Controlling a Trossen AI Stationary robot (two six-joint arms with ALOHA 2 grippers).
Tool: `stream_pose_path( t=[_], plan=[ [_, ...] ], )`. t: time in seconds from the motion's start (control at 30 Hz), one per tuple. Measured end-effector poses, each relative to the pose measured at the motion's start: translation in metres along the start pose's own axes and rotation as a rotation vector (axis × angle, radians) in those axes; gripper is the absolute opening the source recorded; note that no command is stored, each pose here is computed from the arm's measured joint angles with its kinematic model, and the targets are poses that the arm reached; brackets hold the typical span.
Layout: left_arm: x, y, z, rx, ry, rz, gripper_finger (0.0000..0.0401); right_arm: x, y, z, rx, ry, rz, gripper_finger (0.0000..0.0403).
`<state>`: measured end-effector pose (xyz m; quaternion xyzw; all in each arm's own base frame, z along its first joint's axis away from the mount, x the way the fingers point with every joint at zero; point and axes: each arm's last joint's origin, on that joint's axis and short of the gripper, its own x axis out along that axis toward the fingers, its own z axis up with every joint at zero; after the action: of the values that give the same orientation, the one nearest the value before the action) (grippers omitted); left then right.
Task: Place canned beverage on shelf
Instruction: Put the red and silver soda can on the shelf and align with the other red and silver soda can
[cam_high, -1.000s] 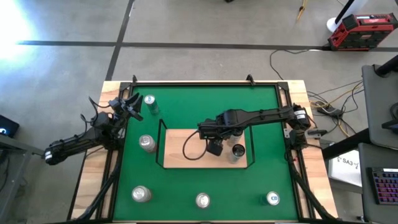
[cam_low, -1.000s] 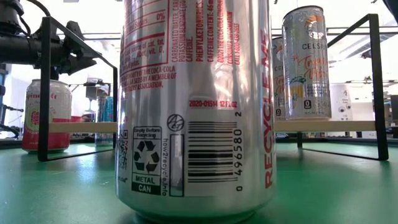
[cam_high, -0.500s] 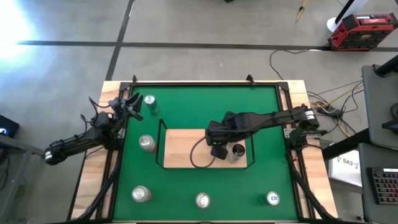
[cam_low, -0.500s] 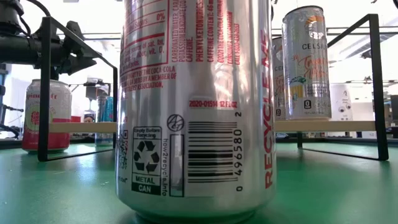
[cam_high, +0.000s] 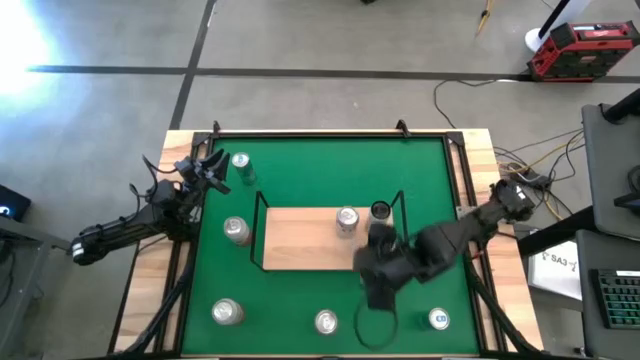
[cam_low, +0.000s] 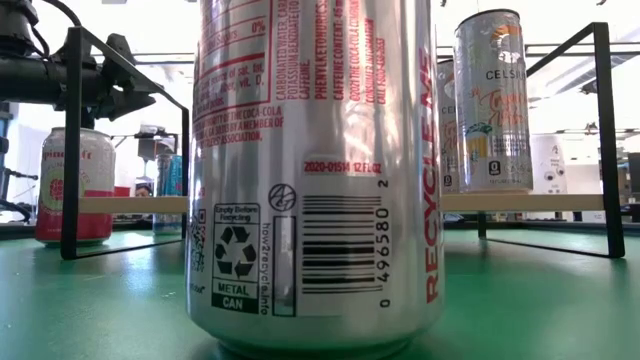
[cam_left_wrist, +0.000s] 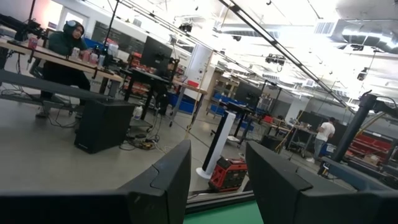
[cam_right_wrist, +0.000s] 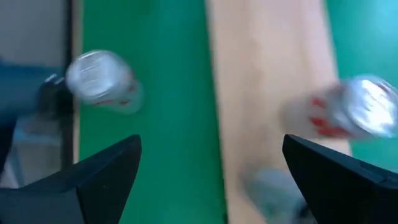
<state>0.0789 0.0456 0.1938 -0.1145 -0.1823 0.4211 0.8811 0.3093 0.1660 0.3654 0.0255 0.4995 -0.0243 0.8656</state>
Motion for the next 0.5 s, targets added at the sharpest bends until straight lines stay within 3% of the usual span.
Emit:
stream_pose_path(
  t=[0.13,0.27,0.5],
  plan=[
    [0.000,0.000,0.000,0.000,0.000,0.000,0.0137,0.011,0.041,-0.009,-0.238,-0.063,0.039,0.0382],
    [0.000,0.000,0.000,0.000,-0.001,0.000,0.0137,0.027,0.073,-0.015,-0.422,-0.144,0.001,0.0382],
    [0.000,0.000,0.000,0.000,0.000,0.000,0.0137,0.057,0.100,-0.012,-0.471,-0.229,0.000,0.0382]
  ],
)
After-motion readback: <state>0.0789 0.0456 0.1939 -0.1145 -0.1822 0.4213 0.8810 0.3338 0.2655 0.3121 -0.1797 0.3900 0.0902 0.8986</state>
